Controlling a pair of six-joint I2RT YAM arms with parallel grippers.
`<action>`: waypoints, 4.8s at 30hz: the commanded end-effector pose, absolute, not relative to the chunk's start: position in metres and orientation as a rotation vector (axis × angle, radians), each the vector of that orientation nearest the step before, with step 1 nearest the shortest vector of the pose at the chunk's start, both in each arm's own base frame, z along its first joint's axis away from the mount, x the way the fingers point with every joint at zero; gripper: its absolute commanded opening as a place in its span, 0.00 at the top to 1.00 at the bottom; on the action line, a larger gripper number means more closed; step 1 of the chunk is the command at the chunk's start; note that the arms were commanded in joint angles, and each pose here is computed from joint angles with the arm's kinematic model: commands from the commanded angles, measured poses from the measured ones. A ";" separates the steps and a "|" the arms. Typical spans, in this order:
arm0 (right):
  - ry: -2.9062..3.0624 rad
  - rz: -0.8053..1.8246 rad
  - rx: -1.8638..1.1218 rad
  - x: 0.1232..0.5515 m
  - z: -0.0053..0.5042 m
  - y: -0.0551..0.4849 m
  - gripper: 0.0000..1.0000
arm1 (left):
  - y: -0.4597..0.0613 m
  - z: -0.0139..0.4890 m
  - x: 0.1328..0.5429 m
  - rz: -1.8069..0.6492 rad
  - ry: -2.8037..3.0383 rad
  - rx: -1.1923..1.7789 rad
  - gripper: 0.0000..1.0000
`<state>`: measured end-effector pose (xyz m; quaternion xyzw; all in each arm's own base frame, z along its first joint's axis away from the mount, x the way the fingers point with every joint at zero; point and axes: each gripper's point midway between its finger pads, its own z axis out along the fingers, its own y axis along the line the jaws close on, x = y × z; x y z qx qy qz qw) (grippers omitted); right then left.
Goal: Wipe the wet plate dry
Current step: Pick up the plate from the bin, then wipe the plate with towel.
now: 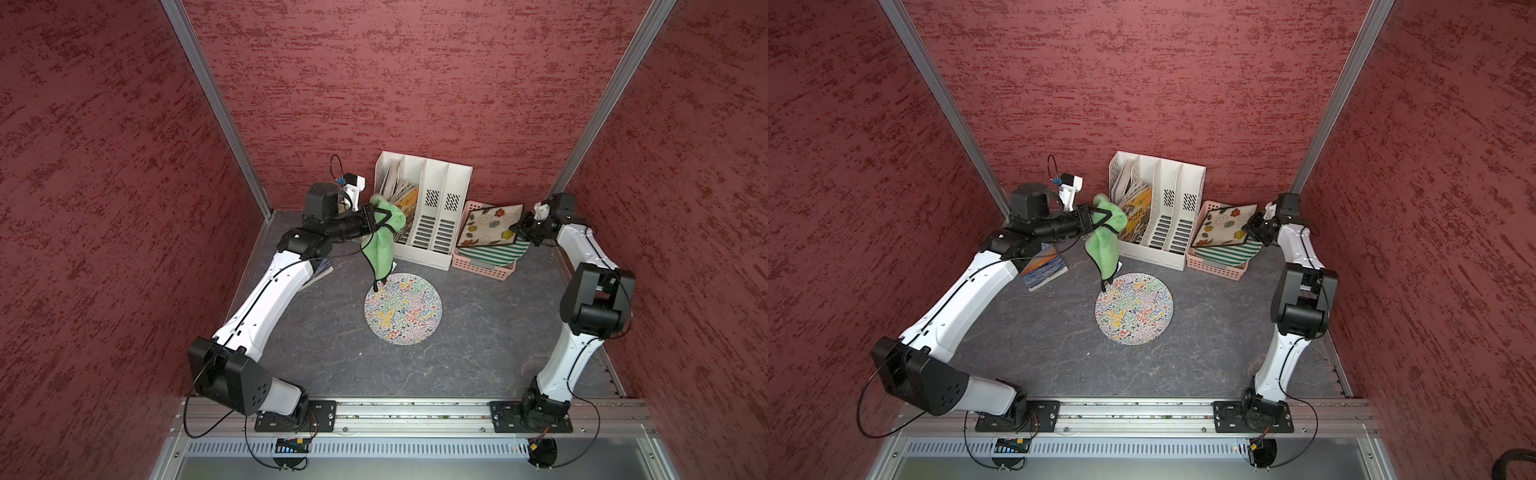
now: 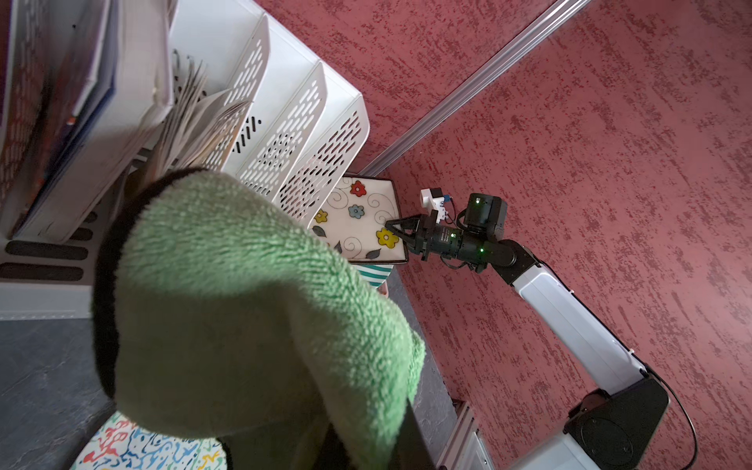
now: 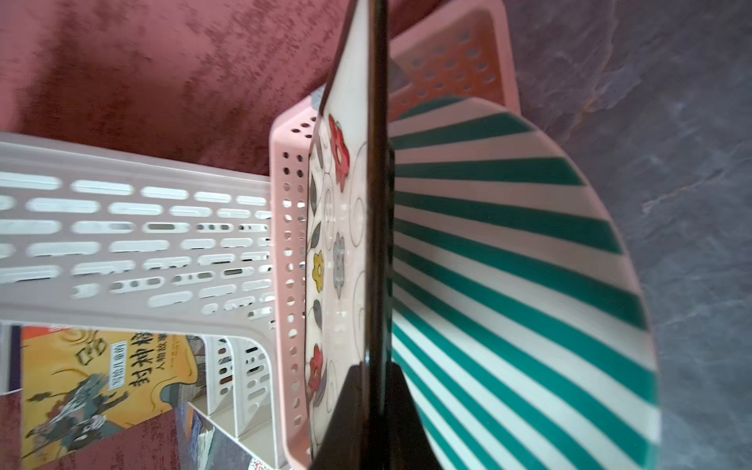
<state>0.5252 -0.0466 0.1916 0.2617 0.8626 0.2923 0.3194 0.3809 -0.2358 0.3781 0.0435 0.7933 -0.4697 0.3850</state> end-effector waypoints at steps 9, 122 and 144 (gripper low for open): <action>1.725 1.023 0.281 0.467 0.417 0.045 1.00 | -0.288 0.435 0.382 -1.044 1.946 0.212 1.00; 1.133 2.093 -0.242 0.393 0.584 0.279 1.00 | -0.168 0.636 0.413 -1.977 0.987 -0.006 1.00; 1.060 2.105 -0.190 0.416 0.597 0.275 1.00 | -0.140 0.655 0.423 -1.972 0.877 -0.107 1.00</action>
